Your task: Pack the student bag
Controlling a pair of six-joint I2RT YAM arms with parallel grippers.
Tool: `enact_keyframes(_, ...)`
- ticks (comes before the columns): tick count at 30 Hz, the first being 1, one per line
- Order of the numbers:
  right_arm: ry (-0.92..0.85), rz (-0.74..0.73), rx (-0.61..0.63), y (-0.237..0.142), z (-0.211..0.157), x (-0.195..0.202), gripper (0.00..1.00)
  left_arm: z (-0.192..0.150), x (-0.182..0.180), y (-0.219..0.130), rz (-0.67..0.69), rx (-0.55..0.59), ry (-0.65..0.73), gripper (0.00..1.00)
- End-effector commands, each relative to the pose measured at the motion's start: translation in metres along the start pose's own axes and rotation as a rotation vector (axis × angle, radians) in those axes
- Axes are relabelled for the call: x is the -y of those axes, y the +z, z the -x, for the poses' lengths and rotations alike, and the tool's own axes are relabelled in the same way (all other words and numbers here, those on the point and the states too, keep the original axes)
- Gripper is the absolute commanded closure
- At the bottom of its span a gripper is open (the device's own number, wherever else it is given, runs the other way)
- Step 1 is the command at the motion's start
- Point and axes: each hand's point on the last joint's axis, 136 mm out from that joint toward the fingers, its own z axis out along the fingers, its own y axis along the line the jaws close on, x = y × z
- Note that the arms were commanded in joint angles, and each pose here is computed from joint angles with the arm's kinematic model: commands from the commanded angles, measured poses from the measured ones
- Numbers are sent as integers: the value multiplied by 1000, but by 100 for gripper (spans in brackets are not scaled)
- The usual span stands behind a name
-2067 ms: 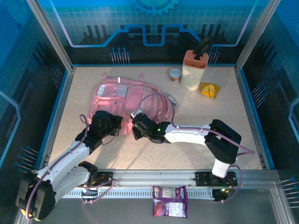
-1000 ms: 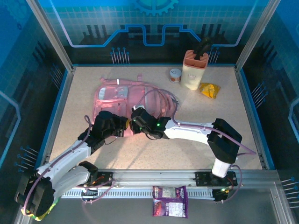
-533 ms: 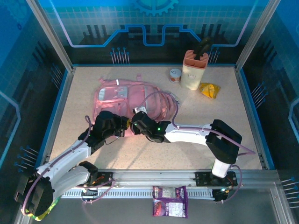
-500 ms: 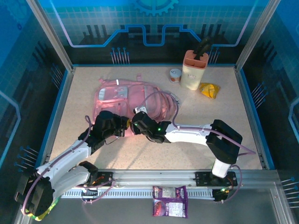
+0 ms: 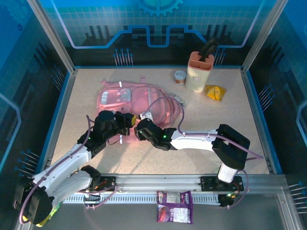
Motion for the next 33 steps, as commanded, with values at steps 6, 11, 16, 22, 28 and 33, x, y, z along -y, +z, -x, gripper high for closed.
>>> enact_keyframes(6,45,7,-25,-19,-5,12,56,33,-70,-26,171,136,5,76)
enact_keyframes(11,54,12,-61,-18,-16,14,51,47,-101,-24,207,169,-77,54)
enact_keyframes(16,58,28,-56,-17,-17,11,49,62,-108,-19,229,199,-106,49)
enact_keyframes(22,59,44,-67,-14,-20,6,46,74,-100,-6,202,214,-121,51)
enact_keyframes(28,41,34,-64,-13,-19,6,46,86,-90,2,174,256,-127,56)
enact_keyframes(33,45,29,-72,-12,-20,5,47,95,-75,8,134,308,-125,71)
